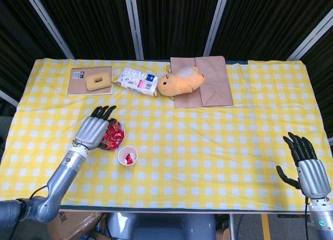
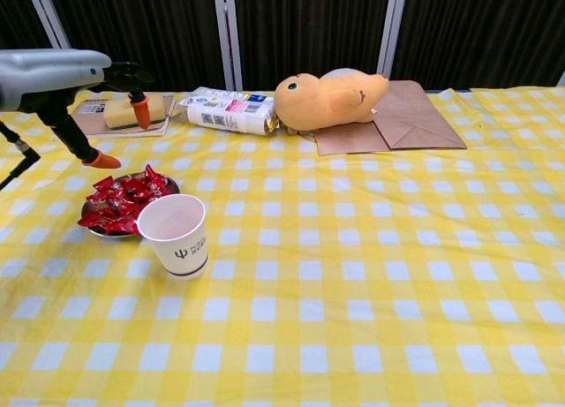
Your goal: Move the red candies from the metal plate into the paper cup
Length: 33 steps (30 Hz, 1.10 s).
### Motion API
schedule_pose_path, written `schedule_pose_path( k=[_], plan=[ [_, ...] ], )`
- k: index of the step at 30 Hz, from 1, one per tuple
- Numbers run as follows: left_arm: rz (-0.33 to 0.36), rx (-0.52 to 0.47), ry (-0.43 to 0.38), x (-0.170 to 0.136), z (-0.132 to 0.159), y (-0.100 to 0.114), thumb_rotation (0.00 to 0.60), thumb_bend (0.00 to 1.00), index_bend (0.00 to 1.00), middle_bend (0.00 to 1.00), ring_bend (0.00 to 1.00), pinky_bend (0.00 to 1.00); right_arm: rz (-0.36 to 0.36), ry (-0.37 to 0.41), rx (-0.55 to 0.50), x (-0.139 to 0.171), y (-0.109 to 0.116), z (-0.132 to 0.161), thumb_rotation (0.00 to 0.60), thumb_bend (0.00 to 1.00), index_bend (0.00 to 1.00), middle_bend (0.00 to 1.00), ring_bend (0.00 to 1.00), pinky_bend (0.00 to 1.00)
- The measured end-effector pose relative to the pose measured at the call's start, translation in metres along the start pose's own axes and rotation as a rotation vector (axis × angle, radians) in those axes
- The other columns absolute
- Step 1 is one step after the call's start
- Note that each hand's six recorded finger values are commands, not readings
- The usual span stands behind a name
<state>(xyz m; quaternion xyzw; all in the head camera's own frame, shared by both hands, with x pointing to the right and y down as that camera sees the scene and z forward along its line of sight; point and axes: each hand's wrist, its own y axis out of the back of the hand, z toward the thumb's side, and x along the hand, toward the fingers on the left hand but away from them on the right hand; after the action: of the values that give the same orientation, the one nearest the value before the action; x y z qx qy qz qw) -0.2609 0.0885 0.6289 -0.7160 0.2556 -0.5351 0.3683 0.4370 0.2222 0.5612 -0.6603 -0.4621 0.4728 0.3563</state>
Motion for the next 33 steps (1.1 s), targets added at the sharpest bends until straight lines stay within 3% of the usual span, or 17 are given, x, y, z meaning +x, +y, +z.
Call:
schedule_pose_path(
  k=[7,12,21,26,33],
  plan=[
    [-0.027,0.038,0.14,0.018,-0.041,-0.019,0.6,0.25,0.36,0.0,0.0,0.0,0.006,-0.002,-0.003,-0.001,-0.001,0.0,0.6,0.42,0.0,0.0,0.0,0.0],
    [-0.065,0.06,0.178,0.032,-0.05,-0.037,0.6,0.25,0.36,0.0,0.0,0.0,0.009,-0.004,-0.004,-0.002,-0.002,-0.001,0.6,0.42,0.0,0.0,0.0,0.0],
    [-0.091,0.081,0.247,0.047,-0.068,-0.052,0.6,0.25,0.39,0.0,0.0,0.0,0.011,-0.006,-0.01,-0.002,-0.002,-0.001,0.6,0.42,0.0,0.0,0.0,0.0],
    [-0.11,0.065,0.242,0.059,-0.059,-0.062,0.6,0.31,0.41,0.01,0.0,0.0,0.013,-0.004,-0.01,-0.002,-0.003,0.0,0.6,0.42,0.0,0.0,0.0,0.0],
    [-0.106,0.056,0.203,0.074,-0.036,-0.068,0.6,0.32,0.41,0.01,0.0,0.0,0.012,-0.006,-0.016,-0.002,-0.003,-0.001,0.6,0.42,0.0,0.0,0.0,0.0]
  ],
)
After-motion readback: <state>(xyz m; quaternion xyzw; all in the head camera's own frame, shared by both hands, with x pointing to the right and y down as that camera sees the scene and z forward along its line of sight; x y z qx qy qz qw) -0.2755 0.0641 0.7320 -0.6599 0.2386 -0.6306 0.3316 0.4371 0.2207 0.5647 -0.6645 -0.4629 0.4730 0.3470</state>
